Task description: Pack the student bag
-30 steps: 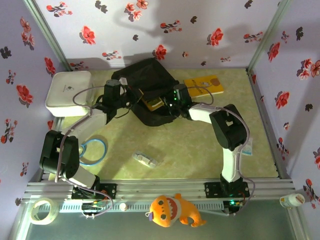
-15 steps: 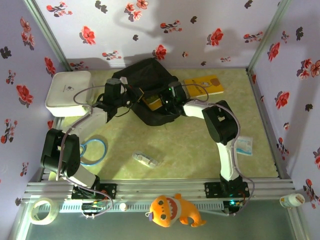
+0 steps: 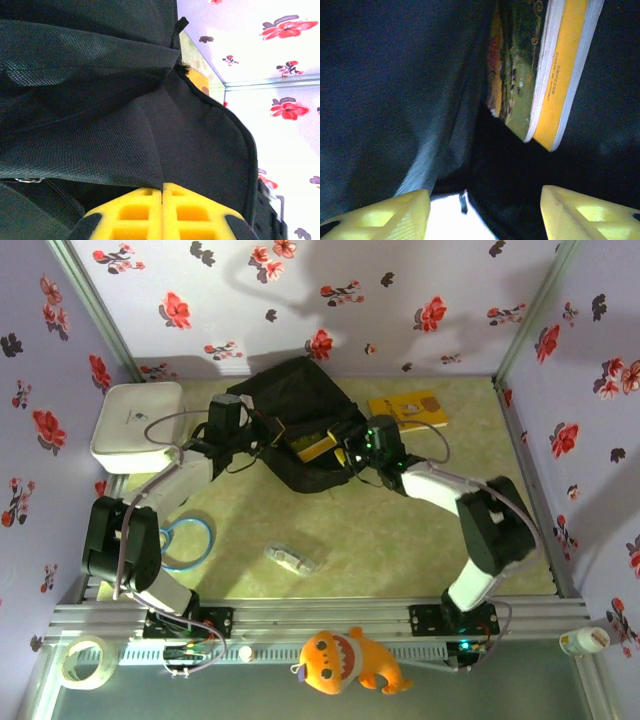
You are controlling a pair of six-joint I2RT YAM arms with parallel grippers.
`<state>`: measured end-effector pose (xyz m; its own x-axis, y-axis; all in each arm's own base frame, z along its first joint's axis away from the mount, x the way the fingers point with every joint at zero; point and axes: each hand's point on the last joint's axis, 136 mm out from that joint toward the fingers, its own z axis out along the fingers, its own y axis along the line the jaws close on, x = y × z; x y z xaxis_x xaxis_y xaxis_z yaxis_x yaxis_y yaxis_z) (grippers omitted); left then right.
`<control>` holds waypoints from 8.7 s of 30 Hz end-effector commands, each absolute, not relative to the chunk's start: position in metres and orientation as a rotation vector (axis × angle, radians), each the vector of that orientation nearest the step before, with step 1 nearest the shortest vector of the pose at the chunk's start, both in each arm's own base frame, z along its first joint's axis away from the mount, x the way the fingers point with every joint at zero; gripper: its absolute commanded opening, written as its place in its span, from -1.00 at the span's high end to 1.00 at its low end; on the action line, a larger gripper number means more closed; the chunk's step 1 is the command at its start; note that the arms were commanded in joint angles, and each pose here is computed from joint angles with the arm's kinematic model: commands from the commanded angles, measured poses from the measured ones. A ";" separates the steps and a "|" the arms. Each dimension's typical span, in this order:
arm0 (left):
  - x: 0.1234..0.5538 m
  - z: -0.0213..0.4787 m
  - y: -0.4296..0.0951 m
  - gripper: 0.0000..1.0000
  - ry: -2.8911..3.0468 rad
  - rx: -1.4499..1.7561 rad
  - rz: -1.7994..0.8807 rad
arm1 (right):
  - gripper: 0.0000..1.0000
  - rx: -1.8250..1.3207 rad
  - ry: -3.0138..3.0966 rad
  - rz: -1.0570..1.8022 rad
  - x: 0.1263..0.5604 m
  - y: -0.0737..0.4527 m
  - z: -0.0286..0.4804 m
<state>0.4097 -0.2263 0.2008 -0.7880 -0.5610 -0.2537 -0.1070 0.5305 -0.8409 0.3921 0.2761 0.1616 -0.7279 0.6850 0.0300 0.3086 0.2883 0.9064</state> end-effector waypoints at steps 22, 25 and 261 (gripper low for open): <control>0.362 0.177 -0.165 -0.74 2.394 -0.485 -0.912 | -0.92 0.637 2.312 0.280 0.440 0.085 0.145; 0.355 0.188 -0.161 -0.83 2.385 -0.427 -0.885 | -0.99 0.610 2.368 0.190 0.466 0.082 0.133; 0.390 0.250 -0.333 1.00 2.387 0.055 -1.117 | -0.87 0.760 2.112 1.139 0.359 0.130 0.159</control>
<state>0.3741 -0.3459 0.2174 -0.9267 -0.0544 -0.3717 0.2317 0.6961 -0.6795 0.3450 0.1044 0.1300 -0.6215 0.7295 -0.2855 0.3130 0.5653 0.7632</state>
